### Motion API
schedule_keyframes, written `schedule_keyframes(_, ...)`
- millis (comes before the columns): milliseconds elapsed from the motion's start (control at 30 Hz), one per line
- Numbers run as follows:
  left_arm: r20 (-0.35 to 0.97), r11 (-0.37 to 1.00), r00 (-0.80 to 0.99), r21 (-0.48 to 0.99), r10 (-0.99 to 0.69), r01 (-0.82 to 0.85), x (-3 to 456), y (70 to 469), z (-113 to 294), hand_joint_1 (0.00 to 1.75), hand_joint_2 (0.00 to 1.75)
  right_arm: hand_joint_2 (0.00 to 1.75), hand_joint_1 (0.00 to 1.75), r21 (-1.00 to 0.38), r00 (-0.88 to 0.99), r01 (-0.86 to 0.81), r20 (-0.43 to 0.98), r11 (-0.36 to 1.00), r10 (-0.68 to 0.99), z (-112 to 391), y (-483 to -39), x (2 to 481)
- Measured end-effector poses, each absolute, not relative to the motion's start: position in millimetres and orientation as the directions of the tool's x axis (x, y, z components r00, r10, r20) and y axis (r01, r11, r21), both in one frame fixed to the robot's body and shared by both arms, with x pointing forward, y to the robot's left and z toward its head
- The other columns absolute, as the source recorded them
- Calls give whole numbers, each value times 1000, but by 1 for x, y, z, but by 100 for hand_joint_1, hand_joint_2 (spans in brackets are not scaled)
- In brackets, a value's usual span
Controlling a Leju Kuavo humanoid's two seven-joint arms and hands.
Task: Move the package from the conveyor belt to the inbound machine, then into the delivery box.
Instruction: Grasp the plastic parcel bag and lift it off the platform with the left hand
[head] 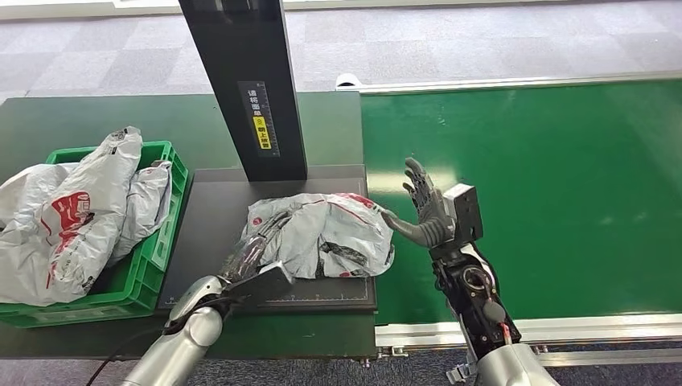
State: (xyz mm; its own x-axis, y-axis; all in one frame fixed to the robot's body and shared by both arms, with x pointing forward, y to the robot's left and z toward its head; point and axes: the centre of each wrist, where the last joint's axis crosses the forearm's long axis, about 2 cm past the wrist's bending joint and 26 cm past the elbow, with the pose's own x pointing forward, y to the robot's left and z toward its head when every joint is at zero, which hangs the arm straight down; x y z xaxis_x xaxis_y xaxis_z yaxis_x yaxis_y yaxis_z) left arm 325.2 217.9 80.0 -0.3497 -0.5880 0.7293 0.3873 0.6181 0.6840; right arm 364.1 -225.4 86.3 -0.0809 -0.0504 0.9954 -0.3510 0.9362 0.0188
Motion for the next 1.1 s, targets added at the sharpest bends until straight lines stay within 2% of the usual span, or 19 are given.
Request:
schedule_keyframes(133,701,580,-300,708,-647,402,337,199,88,3,175,175,0,33,-28,-337,999,941,-45,66,-227,345)
schedule_keyframes(233,658,541,-282,743,-698,395,342,187,89,106,175,175,0,11,-7,-326,1000,945,-14,54,-226,332)
schedule_keyframes(267,656,541,-278,744,-701,391,342,184,88,145,175,175,0,1,-4,-324,1000,946,-3,50,-225,327)
schedule_keyframes(367,678,572,-272,728,-683,378,341,179,84,174,175,175,0,-6,5,-326,1000,945,8,44,-223,318)
schedule_keyframes(800,794,751,-294,603,-532,268,340,182,85,175,175,175,0,-12,0,-329,1000,944,13,43,-226,313)
schedule_keyframes(1100,814,823,-339,544,-472,161,336,186,86,175,175,175,0,-13,-11,-326,1000,945,10,41,-229,305)
